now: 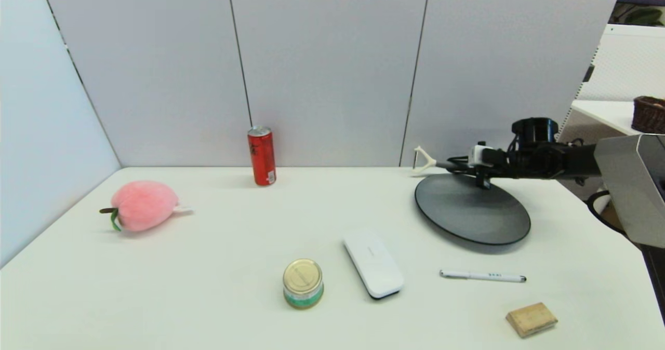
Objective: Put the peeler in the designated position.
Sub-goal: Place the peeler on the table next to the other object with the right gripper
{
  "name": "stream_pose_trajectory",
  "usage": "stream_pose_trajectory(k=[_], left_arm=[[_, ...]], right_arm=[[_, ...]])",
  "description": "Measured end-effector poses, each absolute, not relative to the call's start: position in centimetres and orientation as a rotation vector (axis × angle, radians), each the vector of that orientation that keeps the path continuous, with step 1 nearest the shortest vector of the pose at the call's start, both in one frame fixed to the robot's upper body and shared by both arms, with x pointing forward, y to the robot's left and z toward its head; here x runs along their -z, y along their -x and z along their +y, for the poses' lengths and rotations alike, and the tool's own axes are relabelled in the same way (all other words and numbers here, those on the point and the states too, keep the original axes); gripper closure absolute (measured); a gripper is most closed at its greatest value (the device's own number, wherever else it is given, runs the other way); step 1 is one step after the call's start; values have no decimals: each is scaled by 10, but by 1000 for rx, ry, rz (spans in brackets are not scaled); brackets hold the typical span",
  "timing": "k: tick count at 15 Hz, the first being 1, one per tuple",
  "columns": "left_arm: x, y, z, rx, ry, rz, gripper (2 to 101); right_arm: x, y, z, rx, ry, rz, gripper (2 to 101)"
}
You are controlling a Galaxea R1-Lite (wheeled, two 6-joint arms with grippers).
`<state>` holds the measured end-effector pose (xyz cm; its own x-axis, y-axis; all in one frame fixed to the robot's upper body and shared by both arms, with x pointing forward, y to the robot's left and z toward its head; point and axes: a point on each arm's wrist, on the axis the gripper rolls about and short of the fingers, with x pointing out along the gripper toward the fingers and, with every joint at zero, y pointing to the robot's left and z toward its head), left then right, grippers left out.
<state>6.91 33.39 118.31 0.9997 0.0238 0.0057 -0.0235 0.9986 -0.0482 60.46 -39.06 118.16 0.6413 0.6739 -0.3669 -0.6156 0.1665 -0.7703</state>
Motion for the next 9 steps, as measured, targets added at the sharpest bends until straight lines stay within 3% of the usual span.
stream_pose_trajectory(k=[3,9], left_arm=[[-1183,-69,334,-24,49,-6,53],[-1183,-69,334,-24,49,-6,53]], right_arm=[[-1187,-604,-387,-920,1061,-70,853],[-1220,-593,-382,-923,1070,-82,853]])
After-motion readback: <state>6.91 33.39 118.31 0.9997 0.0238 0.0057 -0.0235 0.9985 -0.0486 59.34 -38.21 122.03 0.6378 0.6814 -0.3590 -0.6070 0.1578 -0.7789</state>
